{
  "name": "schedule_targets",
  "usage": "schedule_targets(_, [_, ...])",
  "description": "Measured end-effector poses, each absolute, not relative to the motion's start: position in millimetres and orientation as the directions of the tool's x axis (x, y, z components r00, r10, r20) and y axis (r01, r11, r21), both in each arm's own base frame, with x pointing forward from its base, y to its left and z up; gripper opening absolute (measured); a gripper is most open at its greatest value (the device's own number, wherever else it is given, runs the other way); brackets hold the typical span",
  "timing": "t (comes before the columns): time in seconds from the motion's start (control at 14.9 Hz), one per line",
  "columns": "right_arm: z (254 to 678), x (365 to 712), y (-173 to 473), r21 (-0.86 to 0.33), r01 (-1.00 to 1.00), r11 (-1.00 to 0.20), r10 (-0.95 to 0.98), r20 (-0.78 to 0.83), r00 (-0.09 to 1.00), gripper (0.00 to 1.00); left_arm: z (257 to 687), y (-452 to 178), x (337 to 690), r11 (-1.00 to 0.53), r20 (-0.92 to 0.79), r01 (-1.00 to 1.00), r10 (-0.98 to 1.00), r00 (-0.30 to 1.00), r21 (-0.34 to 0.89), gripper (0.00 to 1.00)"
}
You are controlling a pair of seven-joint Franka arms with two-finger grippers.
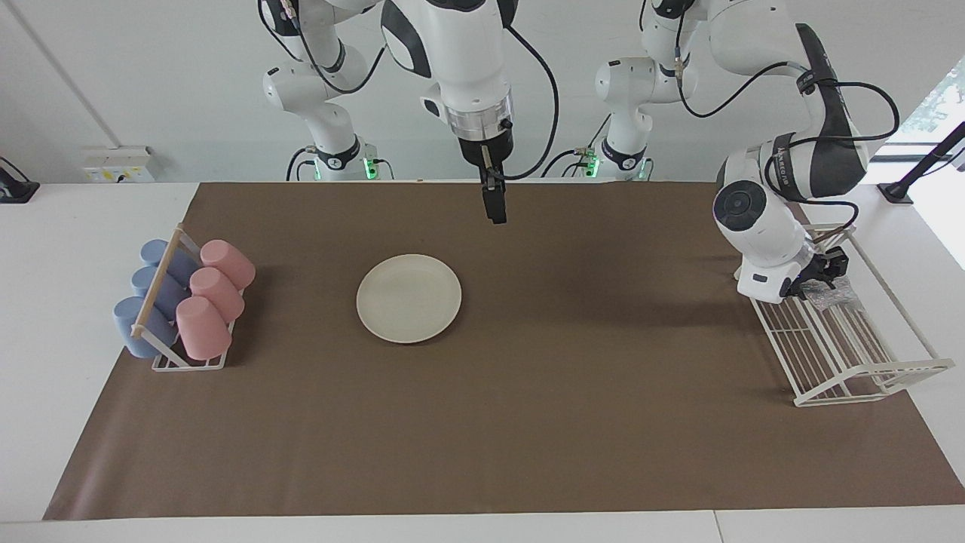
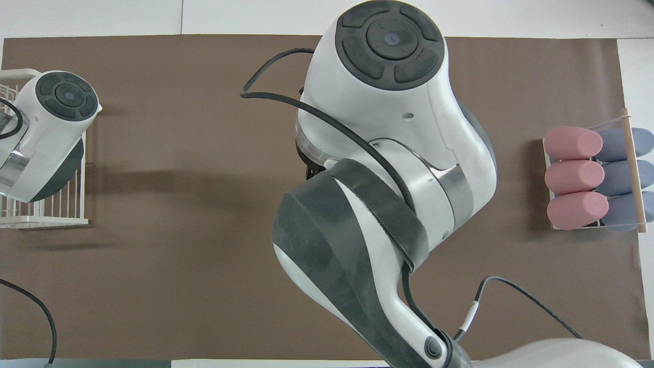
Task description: Wipe plate with sponge
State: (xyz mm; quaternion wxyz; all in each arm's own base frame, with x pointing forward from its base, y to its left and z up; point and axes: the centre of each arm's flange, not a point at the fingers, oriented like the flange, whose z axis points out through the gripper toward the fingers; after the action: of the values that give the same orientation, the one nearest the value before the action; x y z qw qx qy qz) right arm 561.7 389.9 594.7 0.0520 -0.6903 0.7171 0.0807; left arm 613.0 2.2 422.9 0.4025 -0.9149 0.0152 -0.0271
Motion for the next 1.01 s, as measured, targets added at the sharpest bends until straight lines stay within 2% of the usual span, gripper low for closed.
schedule_targets(0.07, [595.3, 563.5, 391.6, 0.040, -0.999, 0.033, -0.981, -0.190, -0.040, 0.92, 423.0, 2.2, 613.0, -0.676, 0.039, -0.004, -0.049, 0.998, -0.737, 0.03])
schedule_targets(0.2, [600.0, 561.3, 395.9, 0.030, -0.999, 0.026, -0.980, -0.196, -0.031, 0.88, 424.9, 2.1, 613.8, -0.676, 0.046, 0.003, -0.046, 0.998, -0.737, 0.03])
schedule_targets(0.34, [604.0, 559.7, 398.3, 0.022, -1.000, 0.022, -0.979, -0.203, -0.026, 0.89, 436.7, 1.5, 617.4, -0.687, 0.071, 0.029, -0.033, 0.997, -0.726, 0.03])
schedule_targets(0.54, [605.0, 567.4, 403.3, -0.033, -0.999, 0.035, -0.970, -0.243, -0.026, 0.89, 486.3, -2.9, 622.9, -0.768, 0.109, 0.138, 0.089, 0.990, -0.625, 0.03])
schedule_targets(0.81, [572.8, 554.4, 434.3, -0.019, -1.000, -0.003, -0.972, -0.233, 0.007, 0.82, 579.2, -17.1, 605.1, -0.921, 0.011, 0.251, 0.260, 0.966, -0.298, 0.03])
schedule_targets(1.01, [567.3, 541.1, 441.5, -0.019, -0.999, -0.042, -0.988, -0.149, 0.044, 0.81, 610.2, -19.5, 592.3, -0.949, -0.096, 0.315, 0.312, 0.945, 0.012, 0.03])
